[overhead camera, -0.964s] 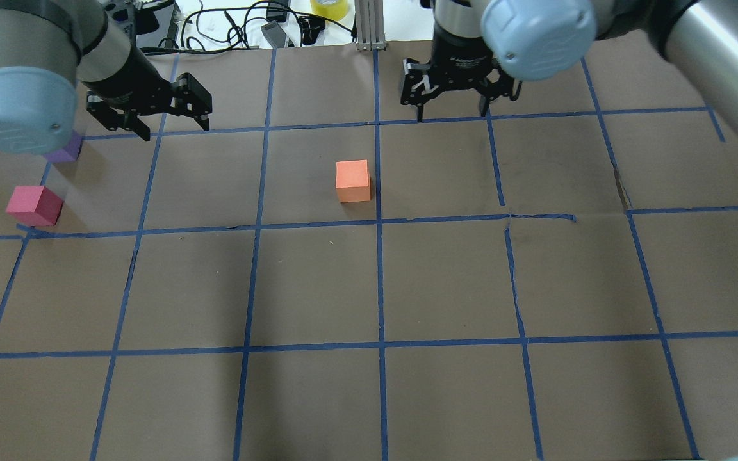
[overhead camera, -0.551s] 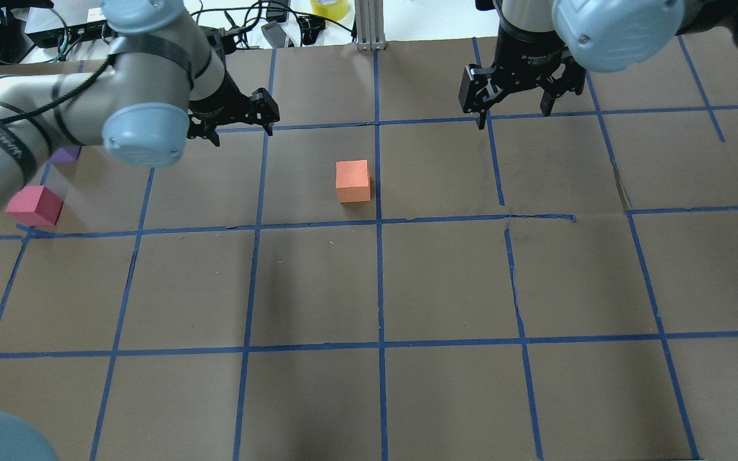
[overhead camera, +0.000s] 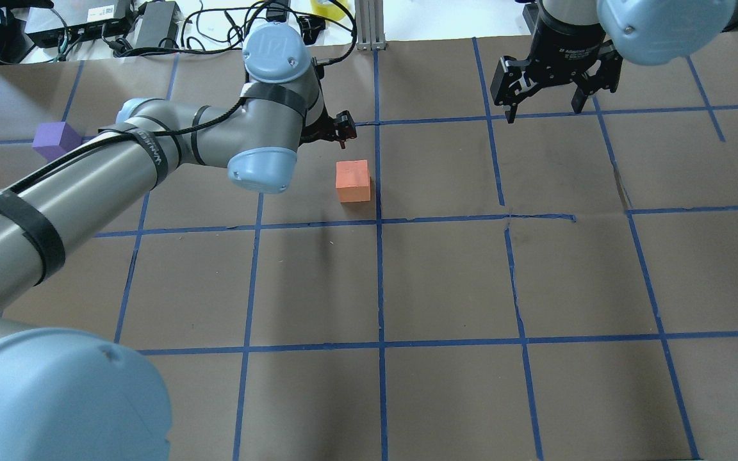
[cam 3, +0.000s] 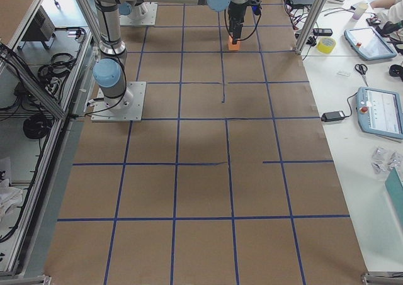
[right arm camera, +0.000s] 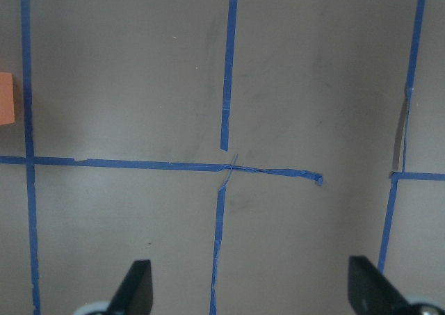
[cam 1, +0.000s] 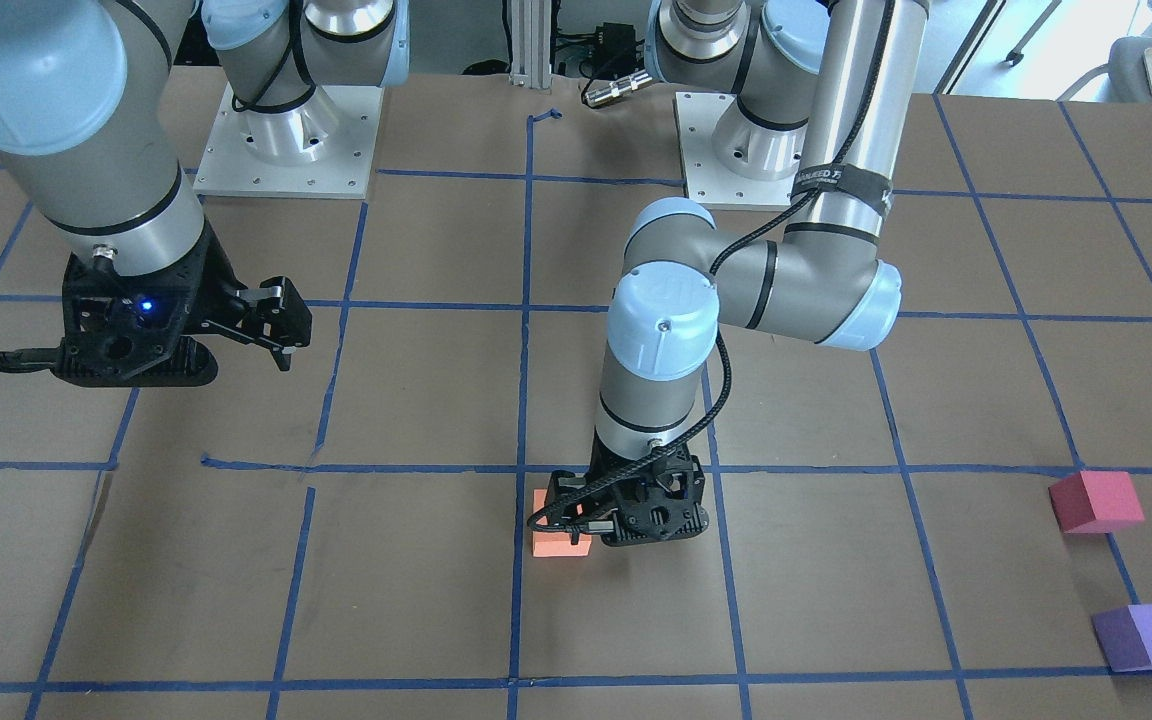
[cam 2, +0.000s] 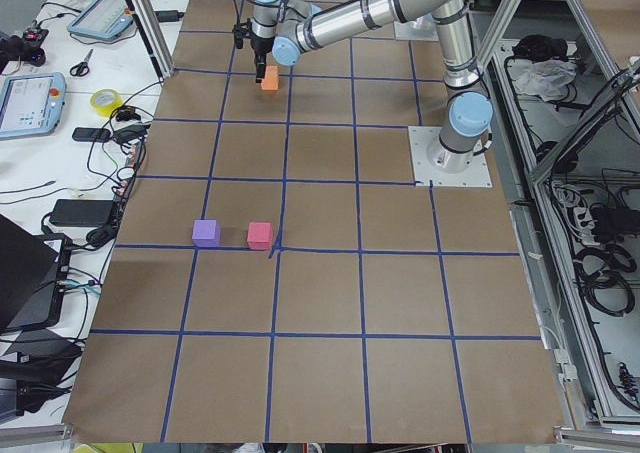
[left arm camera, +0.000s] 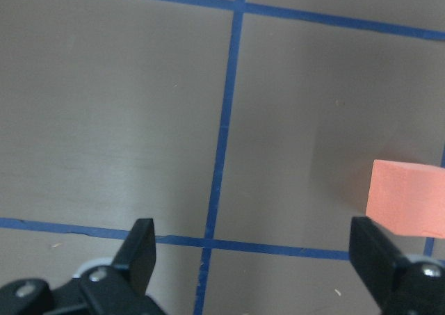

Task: Arrange blocks in a line
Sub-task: 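Reach the left gripper to the orange cube while the right arm withdraws, then grasp the orange cube with the left gripper and lift it, then carry the orange cube toward the purple and pink cubes, then lower the orange cube between the purple and pink cubes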

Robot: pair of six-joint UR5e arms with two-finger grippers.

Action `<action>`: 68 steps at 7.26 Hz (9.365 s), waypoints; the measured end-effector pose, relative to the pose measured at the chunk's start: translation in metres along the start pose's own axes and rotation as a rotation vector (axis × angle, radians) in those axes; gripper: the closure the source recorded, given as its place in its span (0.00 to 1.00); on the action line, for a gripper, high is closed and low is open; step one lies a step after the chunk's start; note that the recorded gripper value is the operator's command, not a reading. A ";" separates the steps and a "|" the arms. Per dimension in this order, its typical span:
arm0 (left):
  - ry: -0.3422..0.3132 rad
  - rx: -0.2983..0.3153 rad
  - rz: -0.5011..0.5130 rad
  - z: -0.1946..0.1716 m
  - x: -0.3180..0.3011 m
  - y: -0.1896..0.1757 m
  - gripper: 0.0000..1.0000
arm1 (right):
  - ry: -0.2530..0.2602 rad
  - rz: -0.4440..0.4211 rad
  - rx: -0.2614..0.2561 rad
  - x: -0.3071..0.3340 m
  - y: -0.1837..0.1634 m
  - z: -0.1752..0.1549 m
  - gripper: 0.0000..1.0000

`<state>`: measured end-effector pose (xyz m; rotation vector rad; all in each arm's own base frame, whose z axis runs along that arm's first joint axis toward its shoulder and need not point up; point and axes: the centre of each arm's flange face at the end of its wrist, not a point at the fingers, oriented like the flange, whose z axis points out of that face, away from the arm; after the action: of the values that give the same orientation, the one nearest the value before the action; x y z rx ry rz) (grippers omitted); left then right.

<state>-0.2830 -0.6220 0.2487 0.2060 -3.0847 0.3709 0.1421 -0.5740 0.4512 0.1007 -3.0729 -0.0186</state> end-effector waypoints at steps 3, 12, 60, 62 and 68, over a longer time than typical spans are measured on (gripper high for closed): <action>0.005 -0.032 0.027 0.031 0.021 0.006 0.00 | 0.004 0.006 0.010 0.004 0.000 -0.003 0.00; 0.007 -0.098 0.029 0.038 0.035 0.005 0.00 | 0.007 -0.009 0.013 0.004 0.001 -0.004 0.00; -0.051 -0.159 0.139 0.057 -0.583 -0.113 0.94 | -0.004 0.017 0.089 -0.001 0.037 -0.045 0.00; -0.051 -0.159 0.143 0.059 -0.583 -0.113 0.93 | -0.004 0.017 0.089 -0.001 0.037 -0.045 0.00; -0.056 -0.160 0.165 0.058 -0.584 -0.113 0.82 | -0.003 0.017 0.089 -0.001 0.037 -0.045 0.00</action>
<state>0.3101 -0.6702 0.1933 -0.0434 -3.1759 0.1216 0.1433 -0.5378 0.4962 0.0795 -3.0773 0.1194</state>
